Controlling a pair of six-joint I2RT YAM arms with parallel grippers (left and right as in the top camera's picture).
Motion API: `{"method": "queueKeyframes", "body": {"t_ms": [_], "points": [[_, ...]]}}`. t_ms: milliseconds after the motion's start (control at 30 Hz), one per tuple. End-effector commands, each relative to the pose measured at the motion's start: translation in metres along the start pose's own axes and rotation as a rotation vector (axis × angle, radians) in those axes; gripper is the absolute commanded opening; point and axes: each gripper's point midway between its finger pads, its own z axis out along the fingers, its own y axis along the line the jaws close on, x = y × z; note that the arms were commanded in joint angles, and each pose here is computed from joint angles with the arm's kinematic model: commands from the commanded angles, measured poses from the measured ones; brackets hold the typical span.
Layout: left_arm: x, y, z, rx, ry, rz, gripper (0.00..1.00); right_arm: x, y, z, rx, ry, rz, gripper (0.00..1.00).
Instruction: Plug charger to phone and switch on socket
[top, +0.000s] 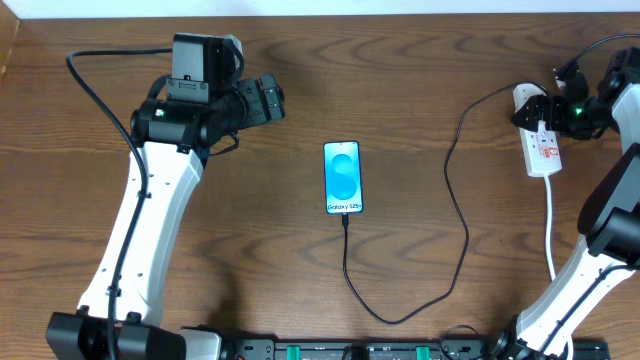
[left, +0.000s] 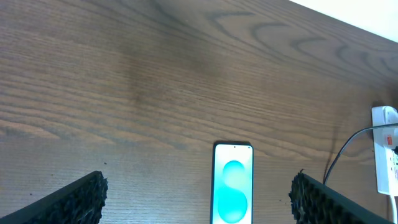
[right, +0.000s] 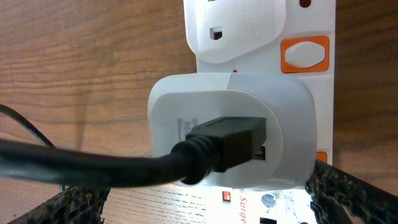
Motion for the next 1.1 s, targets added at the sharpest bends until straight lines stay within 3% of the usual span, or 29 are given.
{"method": "queueKeyframes", "body": {"t_ms": [0,1067], "points": [[-0.003,0.002,-0.002,-0.009,-0.01,0.007,0.94,-0.003,0.012,0.004,-0.054,-0.007,-0.012,0.99],[-0.003,0.002,-0.002,-0.009,-0.01,0.007,0.94,0.005,0.047,0.012,-0.159,0.035,-0.015,0.99]]}}
